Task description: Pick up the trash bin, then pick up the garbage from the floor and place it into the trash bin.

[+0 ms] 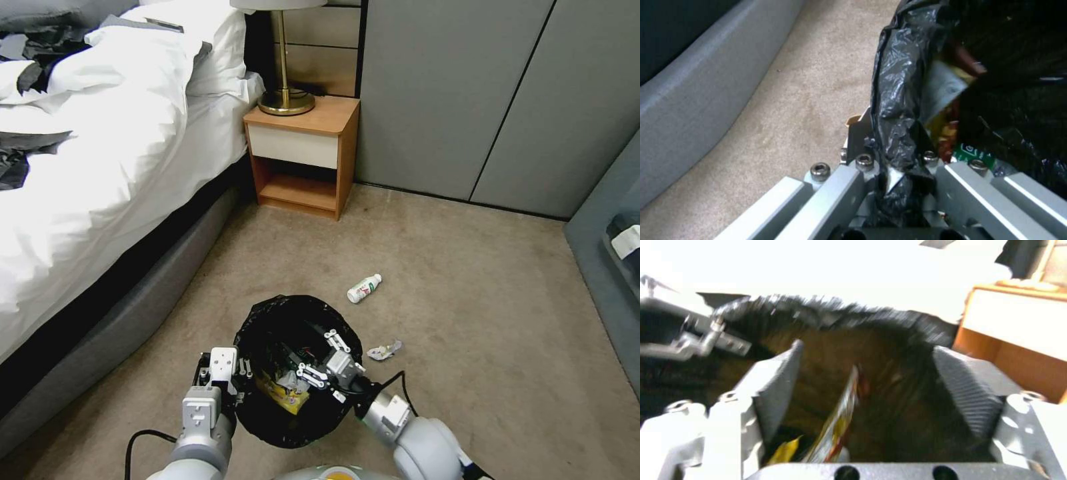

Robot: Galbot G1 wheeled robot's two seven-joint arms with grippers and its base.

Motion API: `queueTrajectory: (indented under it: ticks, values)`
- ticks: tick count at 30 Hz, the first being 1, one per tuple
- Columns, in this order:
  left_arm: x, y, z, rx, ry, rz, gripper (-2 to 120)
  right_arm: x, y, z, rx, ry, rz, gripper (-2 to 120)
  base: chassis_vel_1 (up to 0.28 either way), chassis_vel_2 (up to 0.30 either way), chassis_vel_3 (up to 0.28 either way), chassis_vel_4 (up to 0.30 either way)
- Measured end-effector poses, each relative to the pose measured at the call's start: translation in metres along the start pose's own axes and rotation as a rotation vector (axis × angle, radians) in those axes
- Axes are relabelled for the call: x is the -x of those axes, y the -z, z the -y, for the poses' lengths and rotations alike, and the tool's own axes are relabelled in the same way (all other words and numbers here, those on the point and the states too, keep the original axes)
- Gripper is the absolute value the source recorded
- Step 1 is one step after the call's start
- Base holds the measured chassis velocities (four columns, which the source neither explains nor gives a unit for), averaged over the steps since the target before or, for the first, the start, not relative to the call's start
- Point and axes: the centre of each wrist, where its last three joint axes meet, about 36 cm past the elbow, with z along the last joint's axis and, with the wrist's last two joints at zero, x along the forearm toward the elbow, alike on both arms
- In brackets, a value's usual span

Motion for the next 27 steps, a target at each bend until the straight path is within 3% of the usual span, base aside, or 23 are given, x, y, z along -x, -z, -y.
queueTrajectory:
  ticks: [2, 7, 9, 12, 13, 16, 21, 27]
  values:
    - [0.0, 0.0, 0.0, 0.002, 0.001, -0.002, 1, -0.001, 0.008, 0.004, -0.012, -0.009, 0.016, 82, 0.0, 0.0, 0.0, 0.0]
    - [0.002, -0.004, -0.003, 0.009, 0.011, -0.012, 1, -0.012, 0.067, 0.024, -0.059, -0.111, 0.122, 99, 0.0, 0.0, 0.0, 0.0]
    - [0.003, -0.004, -0.004, 0.01, 0.014, -0.013, 1, -0.017, 0.078, 0.025, -0.064, -0.153, 0.14, 100, 0.0, 0.0, 0.0, 0.0]
    - [0.003, -0.005, -0.007, 0.01, 0.026, -0.011, 1, -0.039, 0.104, 0.017, -0.053, -0.371, 0.137, 100, 0.0, 0.0, 0.0, 0.0]
    - [0.003, -0.005, -0.007, 0.01, 0.026, -0.011, 1, -0.039, 0.104, 0.017, -0.053, -0.371, 0.137, 100, 0.0, 0.0, 0.0, 0.0]
    - [0.005, -0.003, -0.011, 0.007, 0.038, -0.001, 1, -0.062, 0.1, -0.007, -0.035, -0.518, 0.091, 100, 0.0, 0.0, 0.0, 0.0]
    - [0.006, 0.002, -0.016, -0.001, 0.042, 0.012, 1, -0.078, 0.067, -0.028, -0.031, -0.569, 0.046, 100, 0.0, 0.0, 0.0, 0.0]
    - [0.008, 0.003, -0.019, -0.003, 0.039, 0.01, 1, -0.083, 0.049, -0.032, -0.025, -0.571, 0.017, 100, 0.0, 0.0, 0.0, 0.0]
